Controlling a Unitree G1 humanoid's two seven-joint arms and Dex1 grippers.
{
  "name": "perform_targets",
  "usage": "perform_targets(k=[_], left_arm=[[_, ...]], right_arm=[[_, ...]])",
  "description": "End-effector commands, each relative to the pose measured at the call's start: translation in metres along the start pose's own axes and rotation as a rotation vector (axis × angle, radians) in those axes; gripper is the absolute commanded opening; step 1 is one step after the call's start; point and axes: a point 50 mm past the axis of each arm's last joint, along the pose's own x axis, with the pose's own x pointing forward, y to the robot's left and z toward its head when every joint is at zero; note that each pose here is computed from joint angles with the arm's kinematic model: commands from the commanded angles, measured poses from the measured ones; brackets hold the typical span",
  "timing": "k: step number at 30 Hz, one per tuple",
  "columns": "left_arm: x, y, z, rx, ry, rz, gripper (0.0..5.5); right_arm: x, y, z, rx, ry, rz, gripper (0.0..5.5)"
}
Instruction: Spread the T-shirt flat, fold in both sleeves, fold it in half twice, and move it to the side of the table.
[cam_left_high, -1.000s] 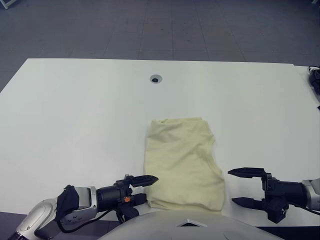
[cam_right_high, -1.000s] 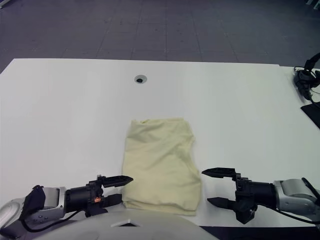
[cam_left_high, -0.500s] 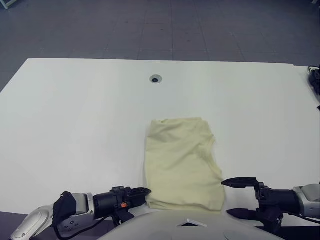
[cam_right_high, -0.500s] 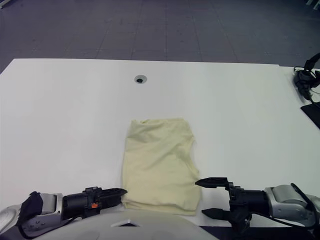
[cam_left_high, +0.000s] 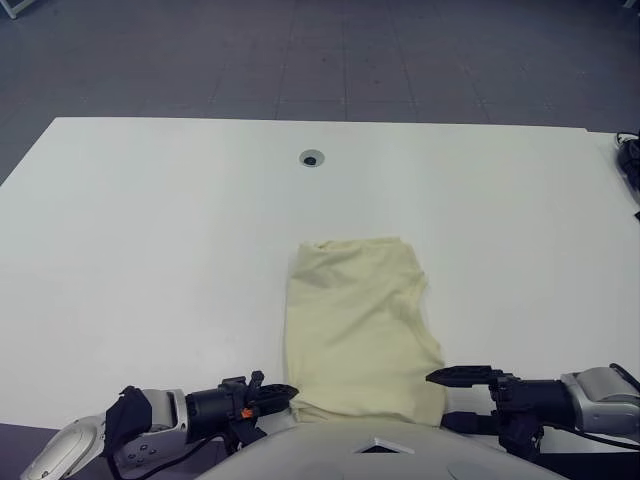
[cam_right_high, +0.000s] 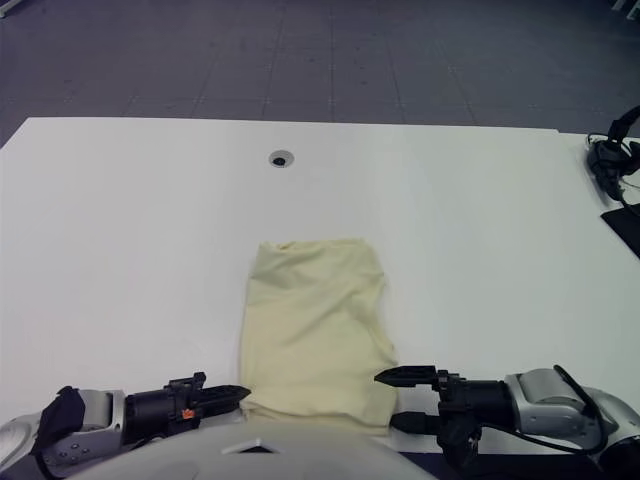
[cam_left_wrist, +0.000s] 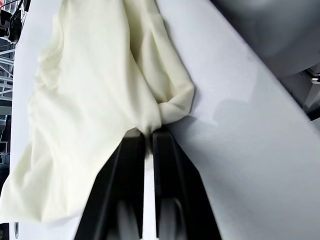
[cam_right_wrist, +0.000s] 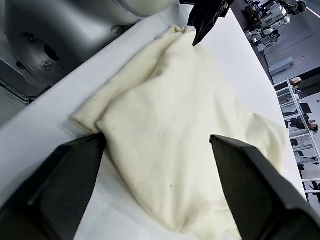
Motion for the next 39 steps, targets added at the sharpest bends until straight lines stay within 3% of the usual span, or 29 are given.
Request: perform_targets(k=[1, 12, 18, 22, 28, 34, 39], left_arm=[[0.006, -0.004, 0.020, -0.024, -0.110, -0.022, 0.04], [0.001, -0.012, 0.017, -0.177, -0.093, -0.076, 0.04], [-0.013, -0.014, 0.009, -0.458, -0.078, -0.127, 0.04], [-0.021, 0.004, 0.006, -0.633, -0.140, -0.055, 0.04], [-0.049, 0.032, 0.001, -0.855, -0.286, -0.019, 0.04], [-0.064, 0.048, 0.000, -0.943, -0.396, 0.048, 0.04], [-0.071, 0.044, 0.000, -0.959, -0.391, 0.000, 0.04]], right_arm=[[0.006, 0.006, 0.002, 0.028, -0.019, 0.032, 3.06], [0.013, 0.009, 0.006, 0.171, -0.041, -0.001, 1.13], [0.008, -0.001, -0.005, 0.518, 0.037, -0.026, 0.09], [0.001, -0.016, -0.006, 0.765, 0.021, 0.012, 0.04], [-0.007, -0.038, 0.019, 1.093, -0.160, 0.110, 0.04], [-0.014, -0.068, 0.042, 1.149, -0.378, 0.122, 0.04], [-0.017, -0.070, 0.047, 1.138, -0.391, 0.115, 0.04]])
